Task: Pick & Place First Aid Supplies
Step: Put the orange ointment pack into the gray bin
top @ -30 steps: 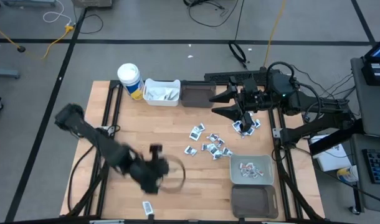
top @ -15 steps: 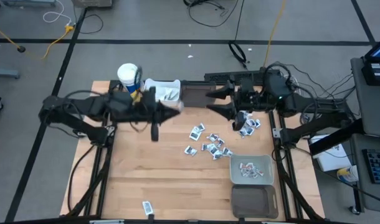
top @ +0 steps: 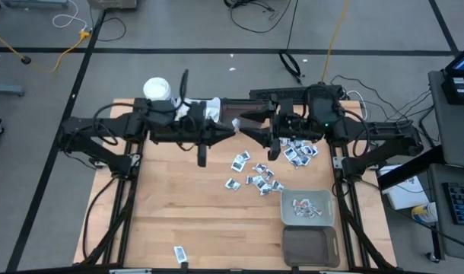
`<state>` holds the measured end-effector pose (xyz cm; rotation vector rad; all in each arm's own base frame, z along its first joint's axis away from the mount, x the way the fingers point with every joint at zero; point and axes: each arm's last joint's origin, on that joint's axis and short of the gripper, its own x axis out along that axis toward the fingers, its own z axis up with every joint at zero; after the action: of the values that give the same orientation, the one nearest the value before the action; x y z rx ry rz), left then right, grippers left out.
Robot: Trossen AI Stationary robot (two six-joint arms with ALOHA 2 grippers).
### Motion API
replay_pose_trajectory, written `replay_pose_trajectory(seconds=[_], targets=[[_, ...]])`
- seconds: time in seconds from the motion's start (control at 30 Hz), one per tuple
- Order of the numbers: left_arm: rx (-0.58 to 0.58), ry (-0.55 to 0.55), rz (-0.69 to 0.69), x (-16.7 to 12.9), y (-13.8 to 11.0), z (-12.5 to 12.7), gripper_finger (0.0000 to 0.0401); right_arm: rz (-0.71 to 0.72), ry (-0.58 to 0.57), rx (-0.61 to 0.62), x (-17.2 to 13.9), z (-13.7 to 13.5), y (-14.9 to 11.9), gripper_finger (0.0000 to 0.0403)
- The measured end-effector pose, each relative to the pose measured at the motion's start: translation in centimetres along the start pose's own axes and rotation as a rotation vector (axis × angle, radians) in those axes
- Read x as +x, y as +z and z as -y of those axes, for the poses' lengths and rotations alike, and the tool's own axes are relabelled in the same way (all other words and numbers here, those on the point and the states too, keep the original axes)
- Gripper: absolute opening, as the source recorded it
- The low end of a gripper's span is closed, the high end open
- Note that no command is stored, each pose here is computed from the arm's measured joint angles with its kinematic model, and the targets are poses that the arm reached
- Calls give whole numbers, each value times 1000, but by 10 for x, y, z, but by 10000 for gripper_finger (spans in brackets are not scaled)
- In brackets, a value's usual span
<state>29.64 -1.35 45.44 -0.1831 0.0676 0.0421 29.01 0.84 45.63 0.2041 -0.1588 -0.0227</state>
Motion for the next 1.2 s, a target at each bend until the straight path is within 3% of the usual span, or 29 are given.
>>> replay_pose_trajectory(seconds=[0.27, 0.37, 0.53, 0.67, 0.77, 0.9, 1.03, 1.2], targets=[[22, -9, 4, 16, 6, 3, 0, -26, 28, 47, 0, -2, -2, 189], [24, -8, 11, 15, 7, 3, 0, -37, 50, 56, 0, -4, -3, 144], [11, -6, 6, 15, 7, 2, 0, -44, 79, 54, 0, -5, -4, 22], [10, -14, 8, 15, 8, 2, 5, -31, 75, 51, -1, -5, -2, 6], [5, -58, -11, 13, 7, 5, 31, -38, 80, 55, -4, -5, 0, 3], [-45, -143, -43, 1, 10, 7, 96, -125, 69, 107, -28, -7, 7, 2], [-64, -138, -76, -14, 13, 9, 154, -325, 47, 177, -59, -12, 3, 1], [-107, -109, -82, -21, 14, 7, 185, -590, 2, 312, -96, -21, -10, 1]])
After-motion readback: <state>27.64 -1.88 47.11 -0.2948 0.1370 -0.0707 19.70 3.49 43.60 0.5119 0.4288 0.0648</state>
